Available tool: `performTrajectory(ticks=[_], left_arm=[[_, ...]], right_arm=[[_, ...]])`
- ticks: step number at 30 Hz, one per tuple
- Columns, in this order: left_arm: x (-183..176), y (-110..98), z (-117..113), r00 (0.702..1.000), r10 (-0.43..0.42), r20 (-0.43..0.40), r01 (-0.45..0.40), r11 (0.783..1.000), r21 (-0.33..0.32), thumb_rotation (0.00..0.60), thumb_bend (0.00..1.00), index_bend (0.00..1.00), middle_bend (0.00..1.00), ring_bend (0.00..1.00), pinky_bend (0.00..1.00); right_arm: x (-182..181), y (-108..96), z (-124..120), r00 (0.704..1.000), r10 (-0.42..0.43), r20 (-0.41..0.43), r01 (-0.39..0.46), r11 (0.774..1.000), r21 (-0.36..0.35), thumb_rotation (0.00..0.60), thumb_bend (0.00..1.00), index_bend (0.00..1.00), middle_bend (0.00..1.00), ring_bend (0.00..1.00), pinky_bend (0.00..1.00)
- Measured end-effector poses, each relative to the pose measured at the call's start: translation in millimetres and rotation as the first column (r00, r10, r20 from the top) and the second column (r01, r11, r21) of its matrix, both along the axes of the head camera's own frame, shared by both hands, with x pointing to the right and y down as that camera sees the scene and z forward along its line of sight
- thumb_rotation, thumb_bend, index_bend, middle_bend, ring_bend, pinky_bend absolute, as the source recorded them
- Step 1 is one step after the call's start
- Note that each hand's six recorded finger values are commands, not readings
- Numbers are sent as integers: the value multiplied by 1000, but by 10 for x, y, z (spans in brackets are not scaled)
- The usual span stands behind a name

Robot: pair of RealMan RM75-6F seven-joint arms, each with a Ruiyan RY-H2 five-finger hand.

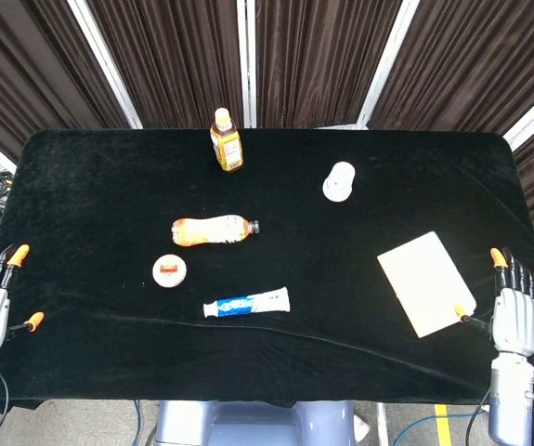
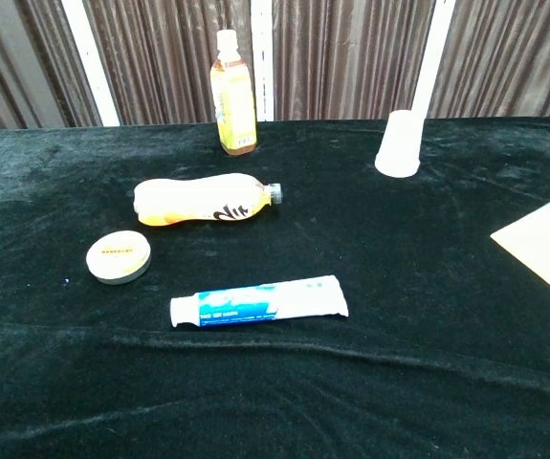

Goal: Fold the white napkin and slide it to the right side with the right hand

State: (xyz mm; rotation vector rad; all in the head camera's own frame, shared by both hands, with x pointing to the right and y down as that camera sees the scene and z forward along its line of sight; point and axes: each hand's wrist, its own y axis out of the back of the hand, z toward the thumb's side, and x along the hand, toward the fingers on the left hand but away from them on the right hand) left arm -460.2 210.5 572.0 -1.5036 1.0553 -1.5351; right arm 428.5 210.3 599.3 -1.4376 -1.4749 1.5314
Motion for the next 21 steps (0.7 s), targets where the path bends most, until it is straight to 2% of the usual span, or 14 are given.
performTrajectory(ticks=[6, 12, 17, 21], left_arm=[[4, 1, 4, 1000, 2, 2, -2, 1000, 0, 600, 170, 0, 0, 0, 0], [13, 14, -21, 1000, 14, -6, -13, 1000, 10, 600, 170, 0, 0, 0, 0], [30, 13, -51, 1000, 25, -18, -25, 999, 22, 600, 169, 0, 0, 0, 0], [39, 28, -77, 999, 38, -23, -37, 999, 24, 600, 167, 0, 0, 0, 0]], right_arm=[[12, -17, -65, 1000, -11, -5, 11, 1000, -20, 600, 50, 0, 0, 0, 0], [54, 50, -111, 998, -57, -40, 55, 997, -55, 600, 51, 0, 0, 0, 0], [85, 151, -61, 990, -120, -70, 109, 984, -143, 600, 51, 0, 0, 0, 0], [70, 222, -15, 976, -193, -105, 163, 956, -243, 600, 51, 0, 0, 0, 0]])
